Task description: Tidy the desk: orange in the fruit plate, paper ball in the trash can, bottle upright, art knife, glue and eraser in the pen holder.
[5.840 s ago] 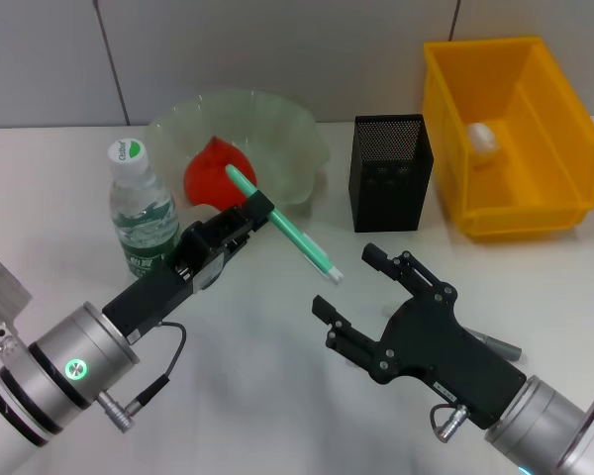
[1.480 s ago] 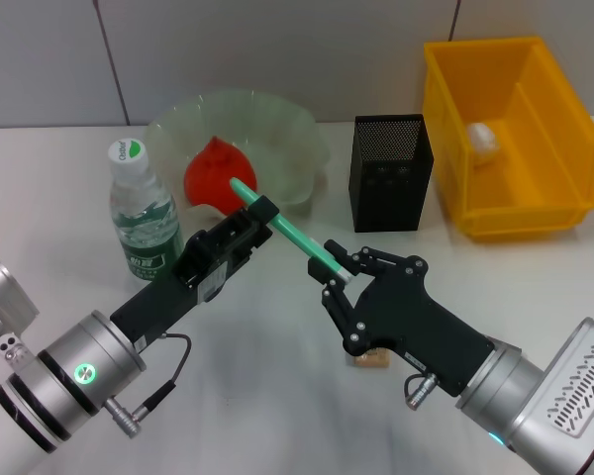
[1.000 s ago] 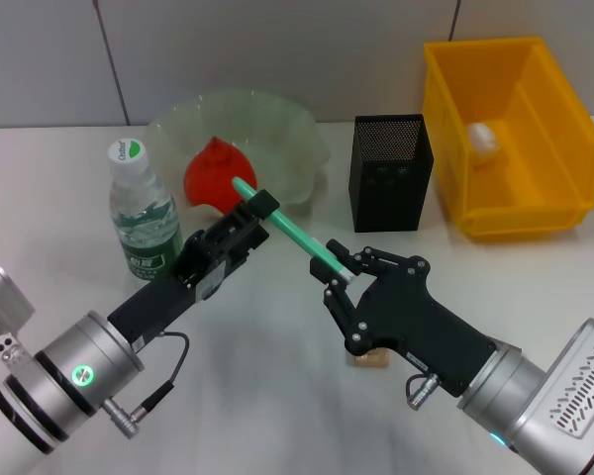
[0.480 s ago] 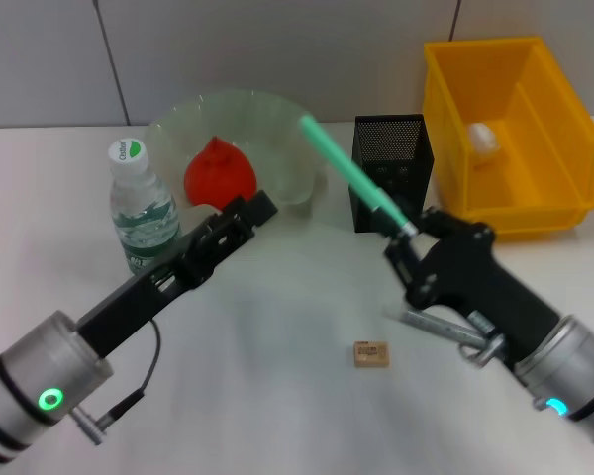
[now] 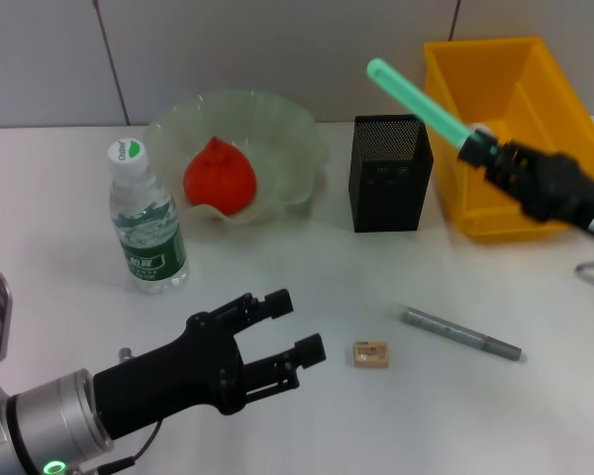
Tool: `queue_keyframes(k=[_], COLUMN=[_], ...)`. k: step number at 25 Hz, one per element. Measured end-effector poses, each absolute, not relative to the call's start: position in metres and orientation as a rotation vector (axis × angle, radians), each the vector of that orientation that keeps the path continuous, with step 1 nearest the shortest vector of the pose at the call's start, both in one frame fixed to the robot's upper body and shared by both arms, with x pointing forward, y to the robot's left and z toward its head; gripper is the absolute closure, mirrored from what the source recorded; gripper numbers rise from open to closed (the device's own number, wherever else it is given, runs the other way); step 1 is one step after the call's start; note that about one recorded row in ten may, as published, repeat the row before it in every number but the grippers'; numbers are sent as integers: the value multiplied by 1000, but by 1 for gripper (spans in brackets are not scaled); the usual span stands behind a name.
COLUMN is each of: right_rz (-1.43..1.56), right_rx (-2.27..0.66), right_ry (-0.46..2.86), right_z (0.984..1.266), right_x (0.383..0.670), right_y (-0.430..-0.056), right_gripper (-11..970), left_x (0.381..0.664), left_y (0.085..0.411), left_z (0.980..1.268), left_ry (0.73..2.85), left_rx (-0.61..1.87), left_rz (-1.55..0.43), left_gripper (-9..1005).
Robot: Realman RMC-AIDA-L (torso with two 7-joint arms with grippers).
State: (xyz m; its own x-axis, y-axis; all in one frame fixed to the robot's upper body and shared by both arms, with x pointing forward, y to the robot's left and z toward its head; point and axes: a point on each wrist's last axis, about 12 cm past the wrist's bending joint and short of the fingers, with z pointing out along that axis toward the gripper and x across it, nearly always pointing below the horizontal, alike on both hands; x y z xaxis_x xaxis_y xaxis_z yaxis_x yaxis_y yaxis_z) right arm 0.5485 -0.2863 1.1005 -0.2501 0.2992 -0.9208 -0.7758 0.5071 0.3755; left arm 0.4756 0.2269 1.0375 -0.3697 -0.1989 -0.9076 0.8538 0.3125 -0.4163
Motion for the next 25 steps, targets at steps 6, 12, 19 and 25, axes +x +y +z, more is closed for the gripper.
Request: queue_keyframes(k=[6, 12, 19, 25], right_rz=[1101, 931, 694, 451], right_rx=[-574, -653, -767, -880], right_ry=[1757, 2064, 2272, 2397], right_z=[1177, 1247, 1277, 1285], right_x=[588, 627, 657, 673], right_y=[-311, -302, -267, -229], right_gripper=[798, 799, 798, 799], left_x=[476, 477, 478, 479], left_y=[233, 235, 235, 234], left_z=[1034, 1032, 1030, 1029], left_ry=[1568, 1583, 1600, 1612], left_rx=[643, 643, 636, 624], left_rz=[-1230, -1215, -1200, -1194], left_gripper=[177, 177, 177, 177])
